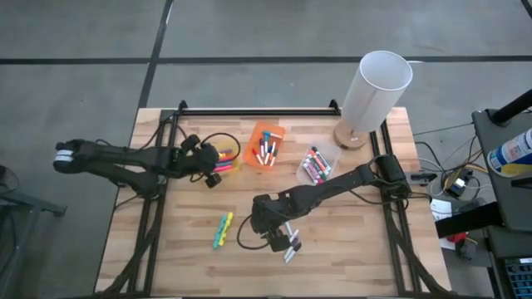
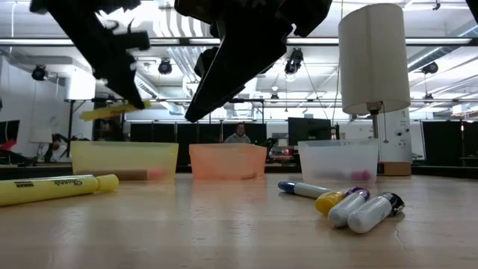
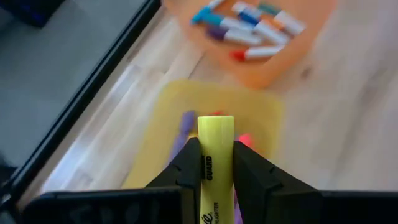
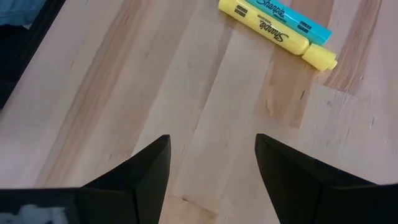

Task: Pick & Place Markers
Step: Put the left light yellow highlighter pen into the yellow bin, then put the light blue highlighter pen into the yellow bin

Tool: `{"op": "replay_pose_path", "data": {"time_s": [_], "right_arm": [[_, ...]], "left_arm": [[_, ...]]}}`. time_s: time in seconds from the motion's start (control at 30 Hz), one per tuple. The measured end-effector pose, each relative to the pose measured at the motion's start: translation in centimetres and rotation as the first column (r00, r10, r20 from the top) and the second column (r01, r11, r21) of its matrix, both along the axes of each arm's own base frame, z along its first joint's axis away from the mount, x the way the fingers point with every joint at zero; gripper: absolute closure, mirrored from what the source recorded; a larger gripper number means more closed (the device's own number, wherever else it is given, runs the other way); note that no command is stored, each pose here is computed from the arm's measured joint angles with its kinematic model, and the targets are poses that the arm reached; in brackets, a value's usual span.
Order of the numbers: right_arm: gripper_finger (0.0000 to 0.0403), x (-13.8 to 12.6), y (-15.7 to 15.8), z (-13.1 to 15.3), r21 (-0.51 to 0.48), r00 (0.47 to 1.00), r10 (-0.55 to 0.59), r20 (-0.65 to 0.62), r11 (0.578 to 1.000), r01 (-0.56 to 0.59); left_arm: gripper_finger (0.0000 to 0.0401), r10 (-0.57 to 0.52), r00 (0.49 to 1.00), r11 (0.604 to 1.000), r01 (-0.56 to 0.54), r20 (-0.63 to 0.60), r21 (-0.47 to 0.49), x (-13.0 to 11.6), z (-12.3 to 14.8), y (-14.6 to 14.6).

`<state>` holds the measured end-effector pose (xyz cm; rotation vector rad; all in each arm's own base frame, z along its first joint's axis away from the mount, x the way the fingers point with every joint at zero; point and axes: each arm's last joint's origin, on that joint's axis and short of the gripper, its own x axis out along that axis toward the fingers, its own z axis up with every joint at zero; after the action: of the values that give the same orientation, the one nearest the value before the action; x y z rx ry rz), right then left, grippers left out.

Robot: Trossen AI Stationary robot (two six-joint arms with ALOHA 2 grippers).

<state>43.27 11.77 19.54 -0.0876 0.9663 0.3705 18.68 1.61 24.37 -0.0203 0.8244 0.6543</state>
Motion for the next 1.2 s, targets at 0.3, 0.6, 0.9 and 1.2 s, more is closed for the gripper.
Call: {"op": "replay_pose_path", "data": {"time_s": [0.3,0.6,0.9,1.2], "right_arm": [[0.0177,0.0,0.0,0.0,0.0,1.0,0.002,0.005,1.0,-0.002],[0.0177,0.1,0.0,0.1,0.003,1.0,0.0,0.01,1.0,0.0],[0.0177,0.1,0.0,0.1,0.002,1.0,0.002,0.009,1.0,-0.002],[0.0177,-0.1,0.0,0.0,0.001,1.0,-0.005,-0.013,1.0,0.005]], "left_arm": [[0.0341,0.049,0.987,0.997,-0.058,-0.15,-0.052,0.5,-2.6,3.4],[0.0341,-0.021,0.982,0.997,0.007,-0.19,-0.075,2.7,-4.6,5.0],[0.0326,0.039,0.963,0.991,-0.071,-0.266,-0.113,3.7,-7.1,5.6],[0.0225,0.06,0.967,0.988,-0.094,-0.249,-0.125,4.2,-5.9,5.7]]}}
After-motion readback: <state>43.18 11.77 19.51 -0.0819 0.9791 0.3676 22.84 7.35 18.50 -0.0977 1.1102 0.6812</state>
